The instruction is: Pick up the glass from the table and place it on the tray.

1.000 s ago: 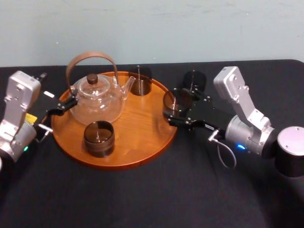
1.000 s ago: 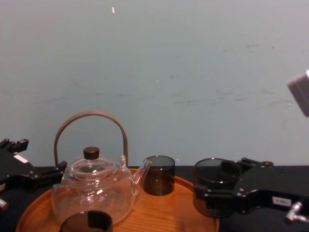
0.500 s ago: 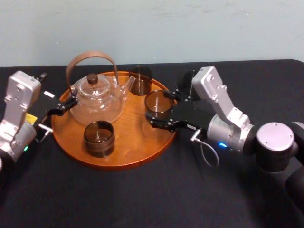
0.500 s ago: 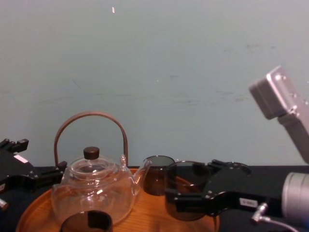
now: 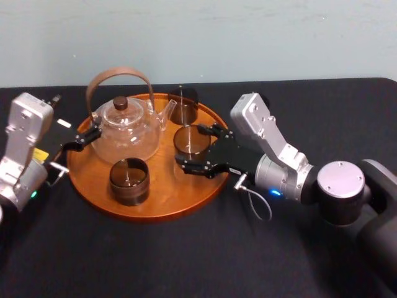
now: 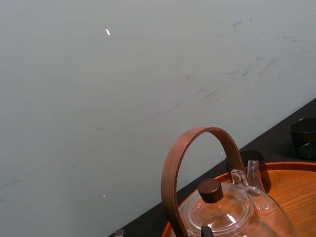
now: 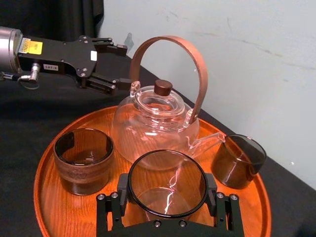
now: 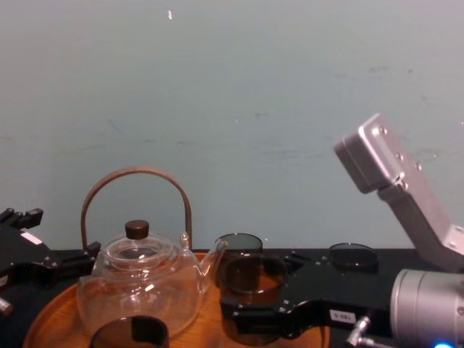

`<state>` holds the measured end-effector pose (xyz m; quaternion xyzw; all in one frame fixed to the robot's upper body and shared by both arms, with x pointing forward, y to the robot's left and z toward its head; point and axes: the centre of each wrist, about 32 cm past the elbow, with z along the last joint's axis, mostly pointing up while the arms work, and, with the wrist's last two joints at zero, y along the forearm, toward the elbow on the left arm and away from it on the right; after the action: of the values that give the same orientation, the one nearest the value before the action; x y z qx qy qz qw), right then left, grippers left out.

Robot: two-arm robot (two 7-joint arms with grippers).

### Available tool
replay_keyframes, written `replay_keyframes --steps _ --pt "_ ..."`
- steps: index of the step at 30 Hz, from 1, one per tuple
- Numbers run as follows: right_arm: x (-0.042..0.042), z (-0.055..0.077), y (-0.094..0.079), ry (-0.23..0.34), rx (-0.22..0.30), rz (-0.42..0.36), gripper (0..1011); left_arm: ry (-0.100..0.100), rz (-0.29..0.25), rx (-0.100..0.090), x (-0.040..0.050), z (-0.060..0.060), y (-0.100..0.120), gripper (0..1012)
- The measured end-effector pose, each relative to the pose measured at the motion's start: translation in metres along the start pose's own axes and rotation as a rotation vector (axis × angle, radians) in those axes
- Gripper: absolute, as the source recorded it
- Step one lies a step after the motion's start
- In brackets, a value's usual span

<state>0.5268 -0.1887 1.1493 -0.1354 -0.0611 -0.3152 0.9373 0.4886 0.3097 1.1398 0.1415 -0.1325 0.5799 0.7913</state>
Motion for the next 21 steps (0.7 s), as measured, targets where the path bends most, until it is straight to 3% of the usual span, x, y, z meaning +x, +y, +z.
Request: replay_keyframes --steps 21 --pt "-0.0089 -0.016 0.017 0.014 -0.012 0.041 920 0.000 0.000 0.000 0.0000 0.000 0.000 1010"
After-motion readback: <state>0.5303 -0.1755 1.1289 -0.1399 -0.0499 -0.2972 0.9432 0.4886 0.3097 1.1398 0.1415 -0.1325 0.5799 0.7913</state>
